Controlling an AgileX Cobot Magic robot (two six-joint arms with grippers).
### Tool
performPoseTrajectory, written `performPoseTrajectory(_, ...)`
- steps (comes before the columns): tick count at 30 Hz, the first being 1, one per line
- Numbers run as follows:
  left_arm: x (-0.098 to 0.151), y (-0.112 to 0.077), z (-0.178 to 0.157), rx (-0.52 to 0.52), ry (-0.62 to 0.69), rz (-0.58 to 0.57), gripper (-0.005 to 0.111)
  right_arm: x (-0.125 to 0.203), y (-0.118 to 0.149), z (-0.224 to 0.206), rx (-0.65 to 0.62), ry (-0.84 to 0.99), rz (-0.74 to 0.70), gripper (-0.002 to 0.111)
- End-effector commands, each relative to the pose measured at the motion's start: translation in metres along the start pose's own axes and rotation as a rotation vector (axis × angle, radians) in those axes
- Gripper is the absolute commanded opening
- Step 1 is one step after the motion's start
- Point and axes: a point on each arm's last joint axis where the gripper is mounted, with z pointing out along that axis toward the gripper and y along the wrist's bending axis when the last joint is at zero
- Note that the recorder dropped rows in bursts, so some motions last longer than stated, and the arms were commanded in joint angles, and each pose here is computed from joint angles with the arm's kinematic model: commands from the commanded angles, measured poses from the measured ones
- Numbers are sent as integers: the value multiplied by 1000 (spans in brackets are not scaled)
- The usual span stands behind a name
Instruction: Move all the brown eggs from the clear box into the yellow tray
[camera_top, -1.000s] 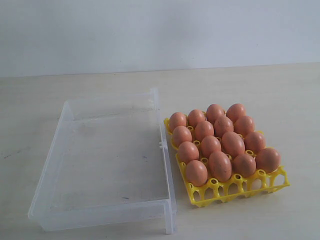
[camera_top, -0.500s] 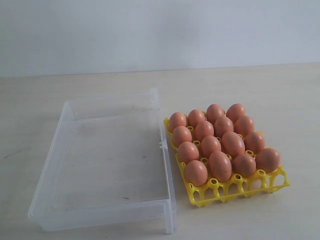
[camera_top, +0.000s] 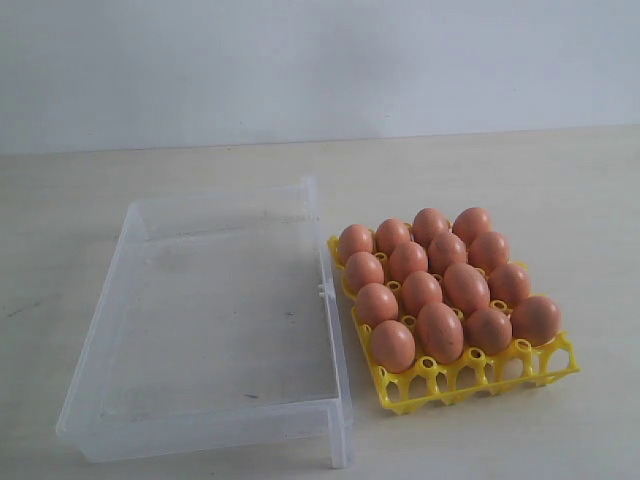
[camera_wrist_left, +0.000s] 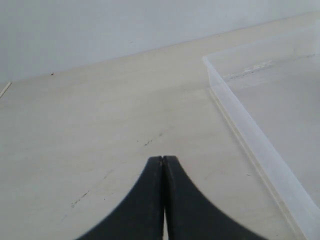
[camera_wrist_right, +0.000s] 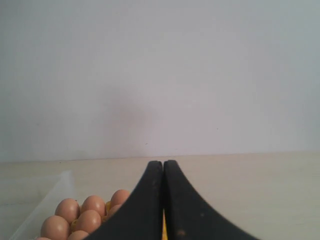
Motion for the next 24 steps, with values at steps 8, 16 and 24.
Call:
performPoseTrajectory(8, -2, 0, -1, -2, -19, -12, 0, 2, 0, 0, 3, 2, -5, 0)
performPoseTrajectory(16, -2, 0, -1, -2, -19, -12, 0, 2, 0, 0, 4, 2, -50, 0)
performPoseTrajectory(24, -2, 0, -1, -2, -19, -12, 0, 2, 0, 0, 4, 2, -23, 0)
